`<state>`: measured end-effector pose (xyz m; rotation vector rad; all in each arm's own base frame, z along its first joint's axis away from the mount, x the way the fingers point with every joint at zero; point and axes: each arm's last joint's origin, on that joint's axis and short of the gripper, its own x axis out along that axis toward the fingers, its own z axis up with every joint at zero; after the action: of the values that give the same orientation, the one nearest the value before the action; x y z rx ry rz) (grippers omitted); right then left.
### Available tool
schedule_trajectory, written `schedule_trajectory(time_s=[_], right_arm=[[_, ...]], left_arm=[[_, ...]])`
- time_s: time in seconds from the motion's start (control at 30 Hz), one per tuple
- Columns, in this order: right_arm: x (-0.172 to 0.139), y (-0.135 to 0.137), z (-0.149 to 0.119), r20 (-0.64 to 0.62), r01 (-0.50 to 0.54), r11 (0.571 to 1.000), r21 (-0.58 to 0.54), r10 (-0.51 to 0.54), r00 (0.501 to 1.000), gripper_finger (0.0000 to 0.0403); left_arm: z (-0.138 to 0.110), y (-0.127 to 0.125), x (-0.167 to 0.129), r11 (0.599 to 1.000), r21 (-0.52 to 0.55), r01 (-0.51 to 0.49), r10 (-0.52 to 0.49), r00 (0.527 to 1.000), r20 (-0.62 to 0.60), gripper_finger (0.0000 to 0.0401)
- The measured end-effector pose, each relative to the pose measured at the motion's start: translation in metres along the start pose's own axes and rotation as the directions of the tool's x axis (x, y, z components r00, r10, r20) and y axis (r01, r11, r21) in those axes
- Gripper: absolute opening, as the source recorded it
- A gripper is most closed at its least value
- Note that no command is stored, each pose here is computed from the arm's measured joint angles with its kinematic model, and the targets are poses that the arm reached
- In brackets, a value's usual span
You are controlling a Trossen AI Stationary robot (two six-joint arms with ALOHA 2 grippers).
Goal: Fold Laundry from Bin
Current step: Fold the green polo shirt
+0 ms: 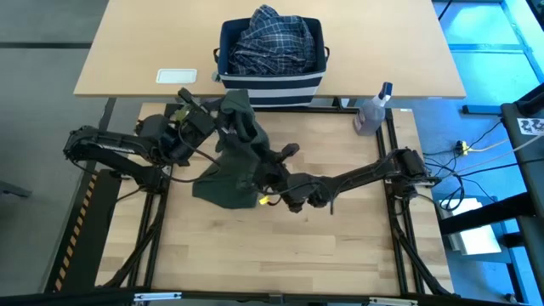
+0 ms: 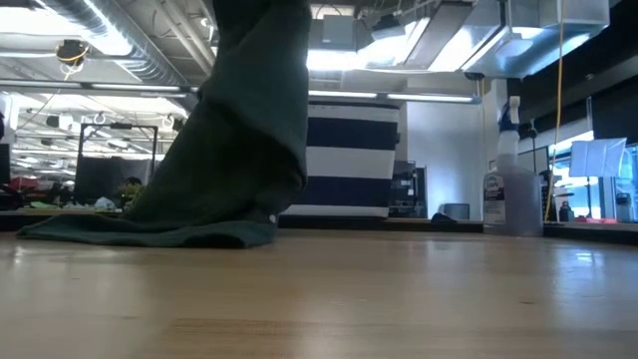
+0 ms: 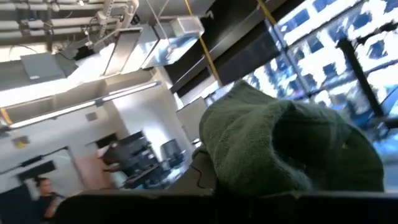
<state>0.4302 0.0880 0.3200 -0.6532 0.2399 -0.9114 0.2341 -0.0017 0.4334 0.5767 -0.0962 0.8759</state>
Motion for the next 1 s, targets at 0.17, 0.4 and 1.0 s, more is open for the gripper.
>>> schedule_trajectory(time_s=[0.17,0.4,1.0], right_arm=[[-0.019,-0.030,0.016,-0.026,0.008,0.996,-0.093,-0.010,1.000,0.0005],[-0.037,-0.098,0.022,-0.060,-0.072,0.996,-0.043,0.070,0.996,0.0002],[-0.014,-0.253,-0.019,-0.109,-0.110,0.977,0.183,0.132,0.985,0.0000]], left_arm=[[0.005,0.011,-0.011,0.998,0.056,-0.026,0.029,0.998,-0.048,0.0000],[0.011,0.020,-0.026,0.989,0.143,-0.038,0.054,0.993,-0.107,0.0000],[0.002,0.016,-0.021,0.929,0.369,0.032,0.016,0.992,-0.126,0.0000]])
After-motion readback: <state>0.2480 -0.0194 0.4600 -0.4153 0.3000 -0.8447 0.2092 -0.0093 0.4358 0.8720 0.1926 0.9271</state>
